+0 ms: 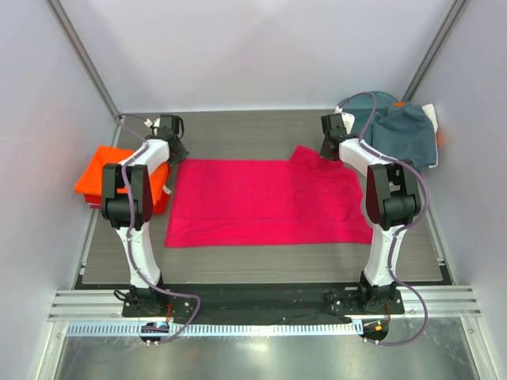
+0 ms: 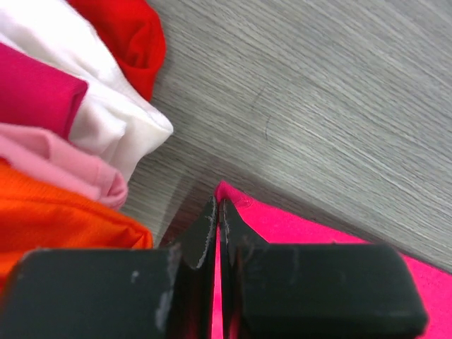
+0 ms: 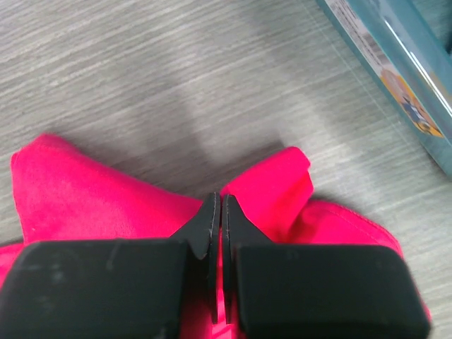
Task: Fold and stack the t-shirts
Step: Fold the tshirt
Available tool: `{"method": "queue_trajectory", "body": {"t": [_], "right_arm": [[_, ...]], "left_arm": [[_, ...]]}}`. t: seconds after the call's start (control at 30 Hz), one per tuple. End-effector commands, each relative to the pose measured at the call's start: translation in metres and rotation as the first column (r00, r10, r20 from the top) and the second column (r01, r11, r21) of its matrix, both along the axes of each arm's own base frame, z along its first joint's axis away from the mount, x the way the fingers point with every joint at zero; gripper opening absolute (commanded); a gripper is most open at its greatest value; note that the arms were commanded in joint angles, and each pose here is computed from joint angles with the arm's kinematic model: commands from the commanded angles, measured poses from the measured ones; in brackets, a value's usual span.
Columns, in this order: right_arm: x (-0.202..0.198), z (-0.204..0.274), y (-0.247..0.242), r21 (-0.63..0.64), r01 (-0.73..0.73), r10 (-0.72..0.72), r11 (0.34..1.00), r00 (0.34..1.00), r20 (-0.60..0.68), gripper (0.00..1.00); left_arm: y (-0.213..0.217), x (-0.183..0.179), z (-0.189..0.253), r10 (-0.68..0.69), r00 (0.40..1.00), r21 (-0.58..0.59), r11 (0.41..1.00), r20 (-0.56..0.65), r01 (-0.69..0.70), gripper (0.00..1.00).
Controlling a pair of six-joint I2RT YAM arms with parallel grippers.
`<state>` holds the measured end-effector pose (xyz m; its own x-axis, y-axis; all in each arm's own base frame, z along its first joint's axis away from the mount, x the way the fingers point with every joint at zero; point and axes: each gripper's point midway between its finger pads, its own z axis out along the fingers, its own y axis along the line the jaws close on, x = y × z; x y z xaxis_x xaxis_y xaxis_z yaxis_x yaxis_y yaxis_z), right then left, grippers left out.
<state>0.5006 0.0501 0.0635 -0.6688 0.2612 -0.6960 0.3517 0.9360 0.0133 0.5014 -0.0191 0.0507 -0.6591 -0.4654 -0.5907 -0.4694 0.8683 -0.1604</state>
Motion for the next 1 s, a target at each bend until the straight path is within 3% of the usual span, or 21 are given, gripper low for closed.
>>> {"method": "queue_trajectory", "body": {"t": [0.0,0.37,0.97], "right_arm": [[0.003,0.04,-0.005,0.012,0.033,-0.034,0.999,0.994,0.106,0.01],[-0.035,0.055,-0.01,0.019,0.033,-0.035,0.999,0.992,0.118,0.01],[-0.078,0.07,-0.013,0.03,-0.014,0.01,0.999,0.991,0.133,0.01]], "left_arm": [[0.005,0.012,0.041,0.017,0.991,0.032,0.999,0.133,-0.022,0.0],[0.006,0.003,0.038,-0.007,0.983,0.092,0.996,0.183,-0.01,0.0],[0.001,-0.023,0.065,0.021,0.949,0.019,0.999,0.315,-0.029,0.0]]}}
